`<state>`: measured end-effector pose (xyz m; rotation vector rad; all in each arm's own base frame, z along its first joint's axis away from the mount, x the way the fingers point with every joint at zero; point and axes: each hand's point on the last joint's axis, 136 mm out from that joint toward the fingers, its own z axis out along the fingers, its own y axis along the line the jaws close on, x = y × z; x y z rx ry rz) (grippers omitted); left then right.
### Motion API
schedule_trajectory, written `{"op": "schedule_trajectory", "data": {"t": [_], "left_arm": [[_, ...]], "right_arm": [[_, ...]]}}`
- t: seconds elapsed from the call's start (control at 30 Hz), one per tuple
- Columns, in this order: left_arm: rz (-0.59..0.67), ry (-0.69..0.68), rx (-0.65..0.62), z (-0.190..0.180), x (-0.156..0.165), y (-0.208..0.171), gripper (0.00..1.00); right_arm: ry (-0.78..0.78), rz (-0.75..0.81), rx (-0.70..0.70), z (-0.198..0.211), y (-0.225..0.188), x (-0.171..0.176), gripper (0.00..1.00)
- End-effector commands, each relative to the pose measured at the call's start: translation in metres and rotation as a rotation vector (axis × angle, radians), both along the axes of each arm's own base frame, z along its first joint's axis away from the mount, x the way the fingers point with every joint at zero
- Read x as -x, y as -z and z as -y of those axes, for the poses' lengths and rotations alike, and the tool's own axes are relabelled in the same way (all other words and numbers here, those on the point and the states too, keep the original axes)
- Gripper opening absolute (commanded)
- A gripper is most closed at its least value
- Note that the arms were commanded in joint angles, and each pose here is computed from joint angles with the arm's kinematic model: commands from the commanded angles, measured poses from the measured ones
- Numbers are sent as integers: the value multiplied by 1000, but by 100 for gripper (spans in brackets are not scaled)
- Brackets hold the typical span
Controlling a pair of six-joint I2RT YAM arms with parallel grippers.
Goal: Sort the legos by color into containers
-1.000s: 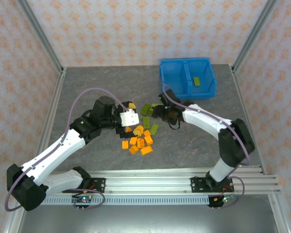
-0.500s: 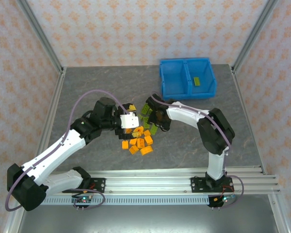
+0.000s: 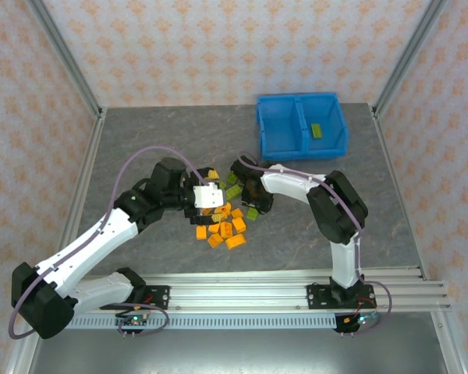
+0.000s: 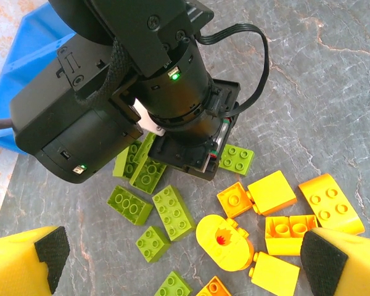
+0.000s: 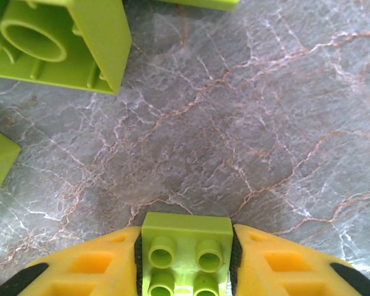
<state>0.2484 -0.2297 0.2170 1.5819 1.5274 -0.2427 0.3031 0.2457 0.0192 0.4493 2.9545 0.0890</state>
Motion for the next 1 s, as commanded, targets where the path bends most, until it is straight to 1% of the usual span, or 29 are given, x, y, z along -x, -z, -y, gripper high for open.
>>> {"op": "schedule_trajectory", "data": {"t": [0.0,0.17,0.33,0.43,0.5,0.6,0.8,0.87,0.97], "left_arm": [[26,24,6,1,6,-3,100],[19,37,24,4,8,-7,100],[19,51,48,6,12,-12,100],[20,54,49,7,13,-12,100],[21,55,49,7,13,-11,100],[19,61,48,9,14,-10,100],[9,72,44,12,15,-6,100],[5,73,42,12,15,-5,100],[2,78,40,14,15,-3,100]], "right_arm": [[34,-28,35,11,11,18,37],[71,115,14,17,-31,3,30],[122,299,7,40,-84,-21,27],[191,428,-14,68,-114,-40,26],[258,512,-33,93,-133,-53,25],[385,621,-79,135,-158,-76,25],[614,742,-189,206,-179,-122,27],[661,757,-185,225,-180,-139,27],[670,771,-134,242,-176,-163,28]]}}
